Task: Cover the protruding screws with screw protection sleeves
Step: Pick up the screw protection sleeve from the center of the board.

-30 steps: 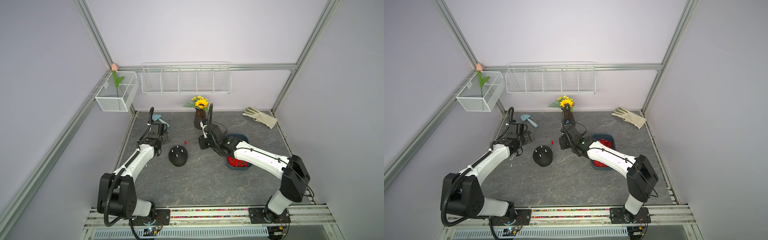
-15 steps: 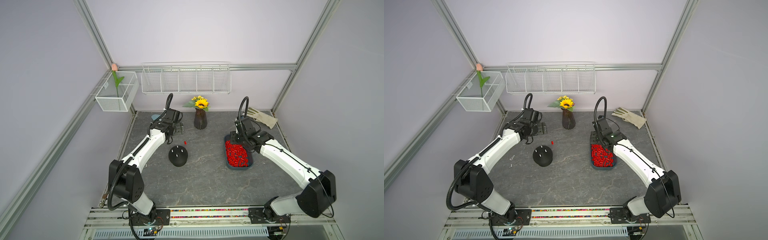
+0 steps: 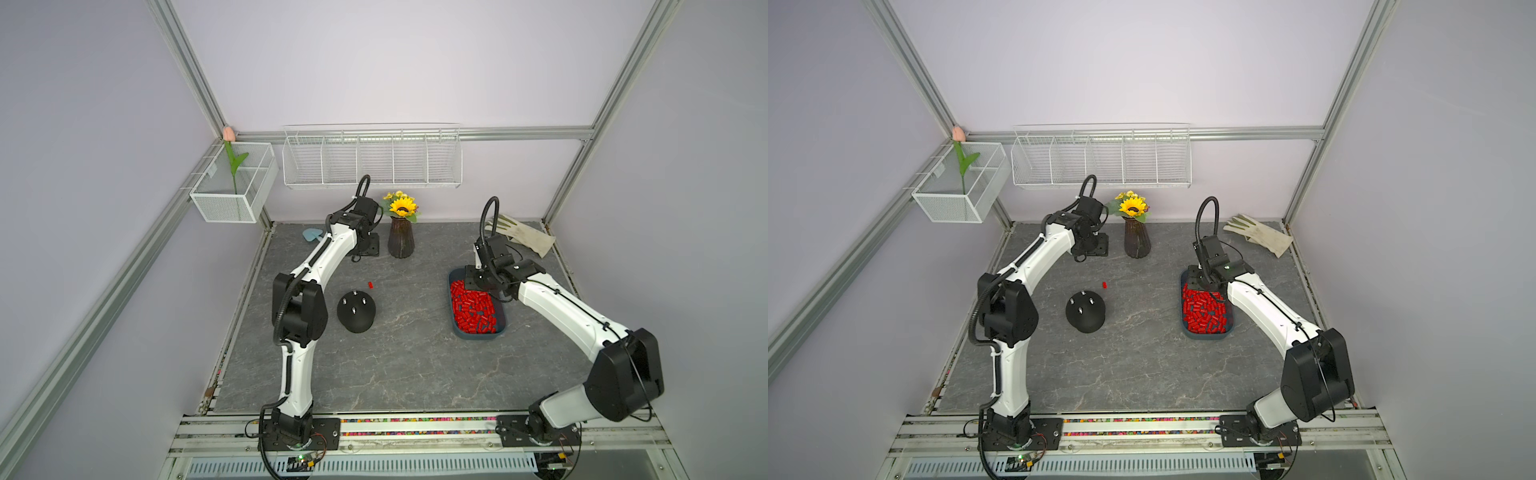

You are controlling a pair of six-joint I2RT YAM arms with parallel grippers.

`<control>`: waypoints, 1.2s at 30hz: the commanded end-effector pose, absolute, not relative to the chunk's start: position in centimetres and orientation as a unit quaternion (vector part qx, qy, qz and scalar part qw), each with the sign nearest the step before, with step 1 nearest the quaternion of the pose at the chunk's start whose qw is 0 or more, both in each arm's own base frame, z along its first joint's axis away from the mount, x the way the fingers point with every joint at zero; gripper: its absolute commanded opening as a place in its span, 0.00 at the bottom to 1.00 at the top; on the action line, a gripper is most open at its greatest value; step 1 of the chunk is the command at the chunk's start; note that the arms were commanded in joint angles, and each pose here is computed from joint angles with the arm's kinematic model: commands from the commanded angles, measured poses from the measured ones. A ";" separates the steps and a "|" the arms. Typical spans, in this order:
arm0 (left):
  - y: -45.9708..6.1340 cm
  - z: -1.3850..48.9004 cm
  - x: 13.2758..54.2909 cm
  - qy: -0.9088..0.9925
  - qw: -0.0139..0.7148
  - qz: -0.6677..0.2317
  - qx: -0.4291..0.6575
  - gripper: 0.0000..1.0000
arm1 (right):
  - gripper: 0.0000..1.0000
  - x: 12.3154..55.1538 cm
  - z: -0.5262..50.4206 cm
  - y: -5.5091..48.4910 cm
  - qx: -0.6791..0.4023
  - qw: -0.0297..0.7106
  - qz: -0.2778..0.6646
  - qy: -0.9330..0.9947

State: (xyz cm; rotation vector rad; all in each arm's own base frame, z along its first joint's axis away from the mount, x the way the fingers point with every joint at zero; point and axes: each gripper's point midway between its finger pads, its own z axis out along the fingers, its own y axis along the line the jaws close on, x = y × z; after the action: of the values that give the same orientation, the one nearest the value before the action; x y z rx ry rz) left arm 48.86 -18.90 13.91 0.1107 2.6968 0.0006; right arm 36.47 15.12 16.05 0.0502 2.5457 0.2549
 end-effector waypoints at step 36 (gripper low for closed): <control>-19.9 2.7 43.8 0.999 0.030 0.021 0.010 0.48 | 0.29 36.6 15.8 14.5 0.010 0.295 0.132 0.946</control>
State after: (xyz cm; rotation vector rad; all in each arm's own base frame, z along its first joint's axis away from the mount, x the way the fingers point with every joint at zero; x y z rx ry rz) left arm 44.08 -20.05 3.48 0.0670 3.0681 0.0426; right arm 36.75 14.64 15.20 0.0415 2.5426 0.3304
